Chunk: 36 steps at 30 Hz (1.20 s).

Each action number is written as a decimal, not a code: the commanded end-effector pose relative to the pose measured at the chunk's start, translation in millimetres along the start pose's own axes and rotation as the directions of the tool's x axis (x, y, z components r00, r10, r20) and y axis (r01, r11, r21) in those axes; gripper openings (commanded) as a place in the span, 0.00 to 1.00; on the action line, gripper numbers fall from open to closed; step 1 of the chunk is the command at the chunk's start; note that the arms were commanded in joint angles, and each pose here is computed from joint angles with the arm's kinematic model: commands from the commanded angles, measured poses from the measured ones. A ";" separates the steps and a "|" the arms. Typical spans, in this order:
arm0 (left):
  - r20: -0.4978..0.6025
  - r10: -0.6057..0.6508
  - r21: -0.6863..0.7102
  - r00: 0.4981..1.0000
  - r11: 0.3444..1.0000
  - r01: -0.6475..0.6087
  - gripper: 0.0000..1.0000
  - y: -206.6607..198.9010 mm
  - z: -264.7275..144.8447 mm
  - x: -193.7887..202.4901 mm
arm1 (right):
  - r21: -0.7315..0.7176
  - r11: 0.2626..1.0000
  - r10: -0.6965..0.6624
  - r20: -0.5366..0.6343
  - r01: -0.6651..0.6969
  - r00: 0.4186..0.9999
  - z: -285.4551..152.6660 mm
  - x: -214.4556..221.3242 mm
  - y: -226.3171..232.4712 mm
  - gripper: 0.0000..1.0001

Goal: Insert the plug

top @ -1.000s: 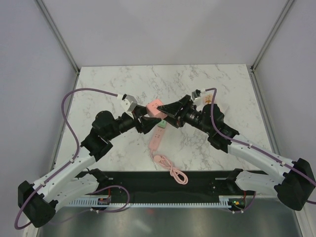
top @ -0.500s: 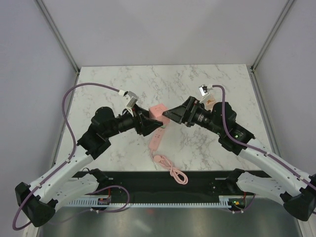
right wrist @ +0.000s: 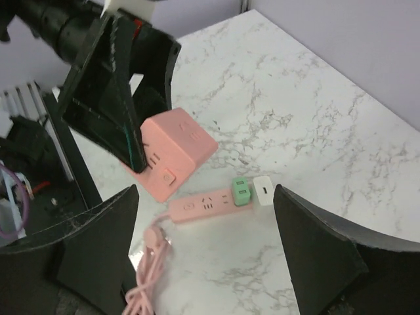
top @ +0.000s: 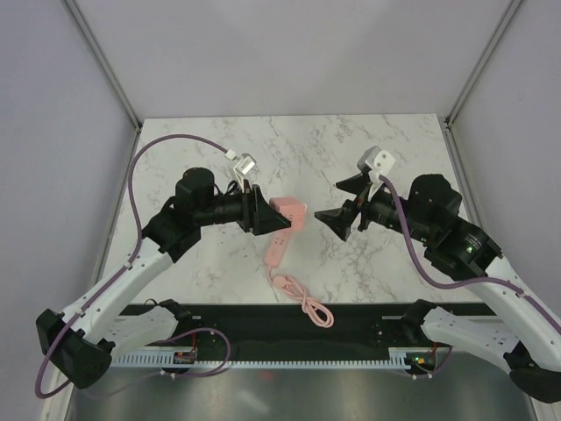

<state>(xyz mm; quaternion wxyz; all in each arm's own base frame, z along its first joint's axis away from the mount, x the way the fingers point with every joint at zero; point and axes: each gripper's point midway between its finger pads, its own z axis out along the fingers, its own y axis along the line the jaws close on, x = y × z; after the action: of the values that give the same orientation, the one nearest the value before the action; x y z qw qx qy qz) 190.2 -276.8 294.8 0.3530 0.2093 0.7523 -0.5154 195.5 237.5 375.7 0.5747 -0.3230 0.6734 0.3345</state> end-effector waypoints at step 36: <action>-0.183 -0.275 0.134 0.944 0.944 0.301 0.27 -25.8 -10.8 5.6 | -0.265 0.767 -0.636 -0.189 0.585 0.748 71.1 68.0 65.7 0.18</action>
<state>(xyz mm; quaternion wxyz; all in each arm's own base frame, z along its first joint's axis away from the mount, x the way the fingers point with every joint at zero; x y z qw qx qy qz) 166.6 -275.1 273.3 0.1681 0.1430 0.7884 -0.5742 172.6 320.8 293.8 0.5067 -0.6173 0.5827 0.1504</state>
